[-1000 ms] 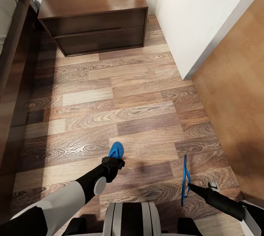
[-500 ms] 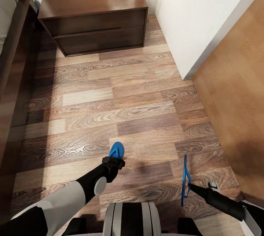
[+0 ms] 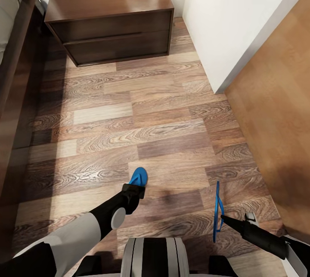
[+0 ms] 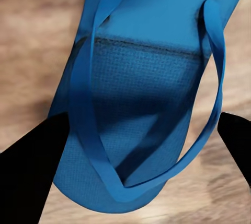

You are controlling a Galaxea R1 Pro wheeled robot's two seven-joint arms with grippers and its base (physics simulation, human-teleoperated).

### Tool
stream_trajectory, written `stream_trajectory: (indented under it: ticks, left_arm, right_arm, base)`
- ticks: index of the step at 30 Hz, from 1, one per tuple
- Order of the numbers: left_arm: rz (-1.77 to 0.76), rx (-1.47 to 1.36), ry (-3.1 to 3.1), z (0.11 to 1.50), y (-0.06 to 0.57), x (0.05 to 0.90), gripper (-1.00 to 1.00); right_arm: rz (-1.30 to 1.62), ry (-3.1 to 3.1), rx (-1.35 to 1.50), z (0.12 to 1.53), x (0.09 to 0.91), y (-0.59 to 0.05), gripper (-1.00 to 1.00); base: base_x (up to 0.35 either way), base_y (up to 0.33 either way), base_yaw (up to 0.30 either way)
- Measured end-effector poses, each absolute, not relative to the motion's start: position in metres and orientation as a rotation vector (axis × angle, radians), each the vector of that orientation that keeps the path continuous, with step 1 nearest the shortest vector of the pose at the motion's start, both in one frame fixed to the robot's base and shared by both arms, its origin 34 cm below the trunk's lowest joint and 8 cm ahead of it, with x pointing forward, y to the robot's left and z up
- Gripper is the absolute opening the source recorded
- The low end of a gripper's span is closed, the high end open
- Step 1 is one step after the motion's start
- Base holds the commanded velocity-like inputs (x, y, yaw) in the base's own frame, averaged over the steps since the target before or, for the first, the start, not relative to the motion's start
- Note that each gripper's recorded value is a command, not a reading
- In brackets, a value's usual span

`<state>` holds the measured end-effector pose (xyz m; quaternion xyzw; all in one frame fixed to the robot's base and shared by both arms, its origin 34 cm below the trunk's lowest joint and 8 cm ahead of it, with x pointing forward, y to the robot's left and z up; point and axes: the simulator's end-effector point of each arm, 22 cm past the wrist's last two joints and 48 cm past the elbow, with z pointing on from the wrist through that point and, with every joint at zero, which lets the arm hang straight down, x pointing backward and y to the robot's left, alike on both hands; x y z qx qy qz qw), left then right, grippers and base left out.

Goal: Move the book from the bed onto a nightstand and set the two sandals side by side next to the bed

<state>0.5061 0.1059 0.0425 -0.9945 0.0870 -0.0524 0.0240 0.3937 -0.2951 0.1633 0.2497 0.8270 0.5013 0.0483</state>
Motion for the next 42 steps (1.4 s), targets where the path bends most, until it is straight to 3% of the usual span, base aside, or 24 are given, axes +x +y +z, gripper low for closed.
stream_trajectory:
  ticks: [42]
  left_arm:
    - [-0.241, -3.075, 0.273, 0.069, 0.098, 0.529, -1.00]
  right_arm:
    - [1.526, 2.483, 0.711, 0.182, 0.411, -0.296, -1.00]
  base:
    - [0.000, 0.000, 0.000]
